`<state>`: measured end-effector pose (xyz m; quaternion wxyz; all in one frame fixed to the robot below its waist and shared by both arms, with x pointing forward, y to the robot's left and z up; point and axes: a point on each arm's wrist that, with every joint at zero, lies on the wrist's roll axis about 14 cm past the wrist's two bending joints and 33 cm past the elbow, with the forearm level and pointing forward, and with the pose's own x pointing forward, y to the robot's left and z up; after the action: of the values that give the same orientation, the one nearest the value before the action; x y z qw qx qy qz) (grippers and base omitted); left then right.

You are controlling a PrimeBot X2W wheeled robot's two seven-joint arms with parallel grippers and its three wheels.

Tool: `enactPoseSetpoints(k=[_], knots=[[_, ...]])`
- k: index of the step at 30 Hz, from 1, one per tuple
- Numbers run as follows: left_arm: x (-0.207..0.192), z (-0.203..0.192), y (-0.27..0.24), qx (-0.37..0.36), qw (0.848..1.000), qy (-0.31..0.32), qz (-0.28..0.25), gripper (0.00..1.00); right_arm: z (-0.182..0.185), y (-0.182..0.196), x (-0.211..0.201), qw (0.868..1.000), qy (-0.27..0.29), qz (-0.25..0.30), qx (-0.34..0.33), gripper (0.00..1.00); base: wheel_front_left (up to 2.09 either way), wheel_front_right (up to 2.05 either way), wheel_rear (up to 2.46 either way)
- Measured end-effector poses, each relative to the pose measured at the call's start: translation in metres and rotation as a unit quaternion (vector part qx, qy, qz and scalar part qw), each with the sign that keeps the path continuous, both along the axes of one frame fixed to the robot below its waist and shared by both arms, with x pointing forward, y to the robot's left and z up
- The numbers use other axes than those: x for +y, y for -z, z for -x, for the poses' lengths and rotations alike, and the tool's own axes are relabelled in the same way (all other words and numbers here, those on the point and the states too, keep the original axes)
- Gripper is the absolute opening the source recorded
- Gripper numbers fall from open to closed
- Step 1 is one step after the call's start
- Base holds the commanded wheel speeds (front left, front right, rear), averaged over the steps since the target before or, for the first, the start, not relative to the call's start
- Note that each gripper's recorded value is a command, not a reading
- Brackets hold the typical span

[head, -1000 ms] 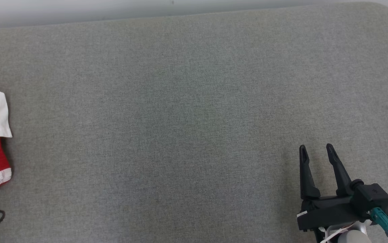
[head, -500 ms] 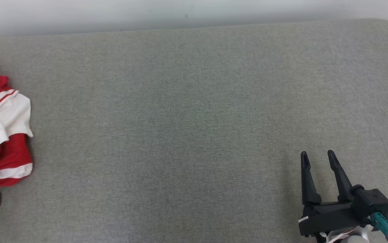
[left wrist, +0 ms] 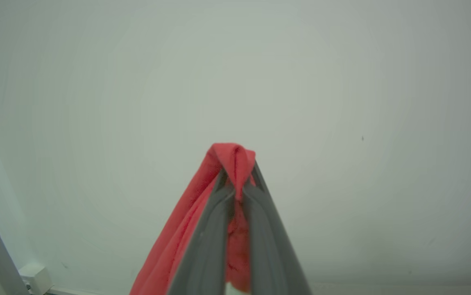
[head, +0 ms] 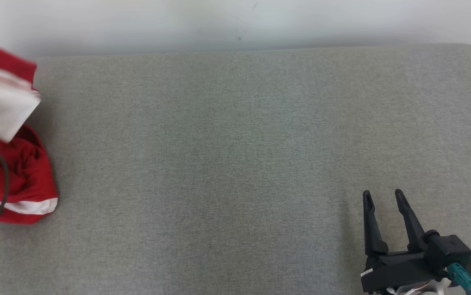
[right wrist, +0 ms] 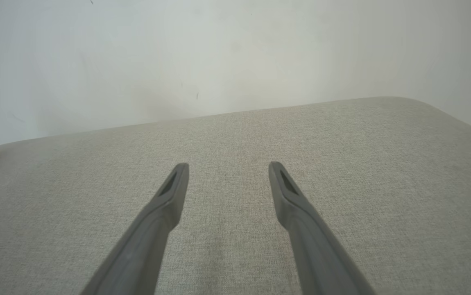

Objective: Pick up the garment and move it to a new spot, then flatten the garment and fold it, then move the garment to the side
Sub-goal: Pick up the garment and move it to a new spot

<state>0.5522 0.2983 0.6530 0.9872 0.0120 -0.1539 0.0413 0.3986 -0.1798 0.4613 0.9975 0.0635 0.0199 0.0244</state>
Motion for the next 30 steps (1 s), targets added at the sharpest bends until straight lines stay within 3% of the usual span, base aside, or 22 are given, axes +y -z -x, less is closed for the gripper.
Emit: enactPoseSetpoints(k=[5, 11, 20, 30], knots=[[-0.056, -0.010, -0.045, -0.050, 0.996, 0.068, -0.007, 0.00, 0.005, -0.001, -0.006, 1.000, 0.011, -0.005, 0.001, 1.00, 0.00, 0.00, 0.00], [-0.138, -0.007, -0.088, -0.103, 0.981, 0.165, -0.002, 0.00, 0.016, -0.001, -0.022, 0.999, 0.035, -0.008, 0.004, 1.00, 0.00, 0.00, 0.00], [-0.257, 0.018, -0.130, -0.142, 0.939, 0.312, 0.018, 0.00, 0.041, -0.003, -0.048, 0.997, 0.080, -0.014, 0.005, 1.00, 0.00, 0.00, 0.00], [-0.361, 0.045, -0.111, -0.102, 0.892, 0.439, 0.031, 0.00, 0.066, -0.006, -0.076, 0.991, 0.129, -0.018, 0.004, 1.00, 0.00, 0.00, 0.00]])
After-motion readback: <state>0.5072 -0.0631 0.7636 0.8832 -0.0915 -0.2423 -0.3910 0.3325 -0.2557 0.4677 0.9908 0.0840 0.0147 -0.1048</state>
